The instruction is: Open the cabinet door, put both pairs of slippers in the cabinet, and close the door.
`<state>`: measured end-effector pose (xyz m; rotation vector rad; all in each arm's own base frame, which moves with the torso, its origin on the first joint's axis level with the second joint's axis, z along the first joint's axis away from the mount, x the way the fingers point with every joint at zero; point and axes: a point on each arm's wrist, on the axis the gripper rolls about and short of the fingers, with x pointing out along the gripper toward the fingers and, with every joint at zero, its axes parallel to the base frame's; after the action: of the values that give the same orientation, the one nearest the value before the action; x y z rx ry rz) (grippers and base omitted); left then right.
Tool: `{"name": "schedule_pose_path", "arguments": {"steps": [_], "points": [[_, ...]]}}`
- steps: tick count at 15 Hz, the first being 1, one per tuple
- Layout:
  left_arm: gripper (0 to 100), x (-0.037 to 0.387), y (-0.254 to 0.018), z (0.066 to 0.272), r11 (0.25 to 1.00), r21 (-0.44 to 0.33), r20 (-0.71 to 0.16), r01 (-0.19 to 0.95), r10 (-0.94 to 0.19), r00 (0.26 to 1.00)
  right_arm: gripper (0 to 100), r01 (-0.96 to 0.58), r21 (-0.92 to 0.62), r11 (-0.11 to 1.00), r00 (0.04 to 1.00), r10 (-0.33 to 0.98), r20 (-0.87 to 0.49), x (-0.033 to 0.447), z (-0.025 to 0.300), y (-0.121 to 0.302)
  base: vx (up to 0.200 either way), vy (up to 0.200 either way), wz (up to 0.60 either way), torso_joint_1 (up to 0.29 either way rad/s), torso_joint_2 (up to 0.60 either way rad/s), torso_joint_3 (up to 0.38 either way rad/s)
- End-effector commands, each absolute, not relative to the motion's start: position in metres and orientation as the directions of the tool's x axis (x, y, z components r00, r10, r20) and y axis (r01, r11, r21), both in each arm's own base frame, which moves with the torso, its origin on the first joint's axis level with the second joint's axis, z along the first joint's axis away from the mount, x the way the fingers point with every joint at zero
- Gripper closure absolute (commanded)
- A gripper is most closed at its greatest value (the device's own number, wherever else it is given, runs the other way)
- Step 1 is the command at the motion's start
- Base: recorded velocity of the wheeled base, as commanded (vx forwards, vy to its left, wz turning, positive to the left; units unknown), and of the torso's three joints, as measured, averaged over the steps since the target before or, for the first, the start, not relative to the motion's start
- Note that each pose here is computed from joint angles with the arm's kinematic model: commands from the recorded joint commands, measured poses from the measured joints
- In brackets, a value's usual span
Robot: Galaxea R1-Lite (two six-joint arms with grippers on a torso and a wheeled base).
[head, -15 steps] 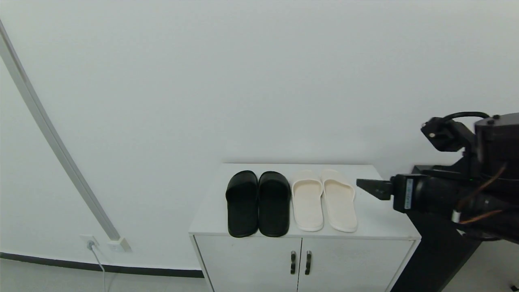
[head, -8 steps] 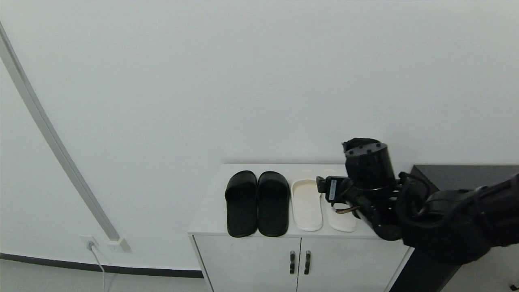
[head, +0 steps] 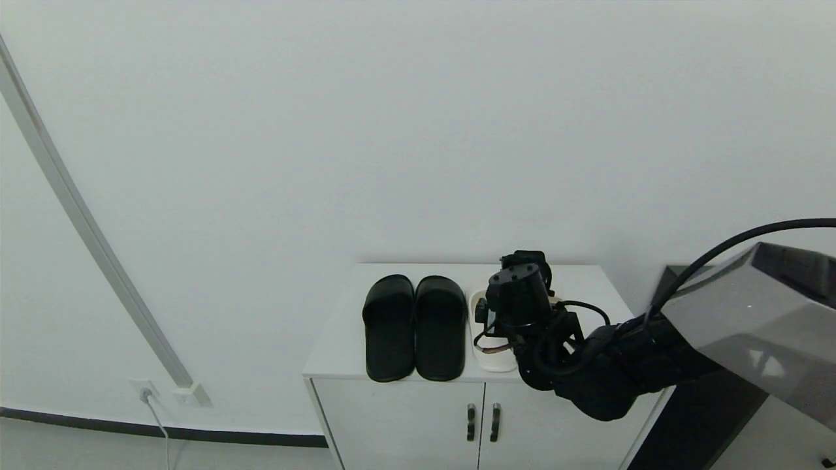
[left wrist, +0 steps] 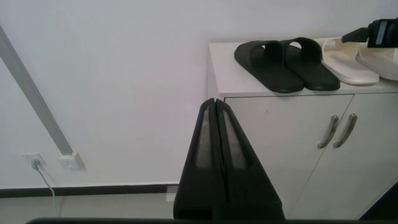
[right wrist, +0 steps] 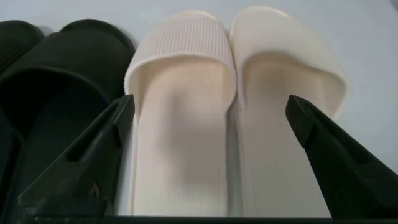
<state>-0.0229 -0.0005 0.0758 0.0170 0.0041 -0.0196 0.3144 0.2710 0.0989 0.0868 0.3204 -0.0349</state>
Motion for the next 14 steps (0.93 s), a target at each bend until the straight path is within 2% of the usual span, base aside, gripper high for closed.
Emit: {"name": "schedule_pose_path", "arguments": {"steps": [1,3,9,13,14], "points": [[100,-0.023,-0.001,0.076,1.0,0.015,-0.005,0.02,-0.02,1.0,0,0.065,0.058,0.996,0.943,-0.042,-0.331,0.333,0.078,0.277,0.0,0.0,0.0,0.0,0.0,0.0],[100,-0.023,-0.001,0.076,1.0,0.017,-0.005,0.02,-0.02,1.0,0,0.087,0.042,0.995,0.94,-0.069,-0.333,0.347,0.068,0.274,0.0,0.0,0.0,0.0,0.0,0.0],[100,-0.023,-0.001,0.076,1.0,0.015,-0.005,0.02,-0.02,1.0,0,0.135,0.061,0.989,0.942,-0.109,-0.317,0.376,0.064,0.263,0.0,0.0,0.0,0.0,0.0,0.0],[100,-0.023,-0.001,0.076,1.0,0.015,-0.005,0.02,-0.02,1.0,0,0.129,0.05,0.99,0.94,-0.105,-0.326,0.382,0.055,0.261,0.0,0.0,0.0,0.0,0.0,0.0],[100,-0.023,-0.001,0.076,1.0,0.015,-0.005,0.02,-0.02,1.0,100,0.127,0.051,0.991,0.942,-0.104,-0.32,0.383,0.057,0.261,0.0,0.0,0.0,0.0,0.0,0.0]]}}
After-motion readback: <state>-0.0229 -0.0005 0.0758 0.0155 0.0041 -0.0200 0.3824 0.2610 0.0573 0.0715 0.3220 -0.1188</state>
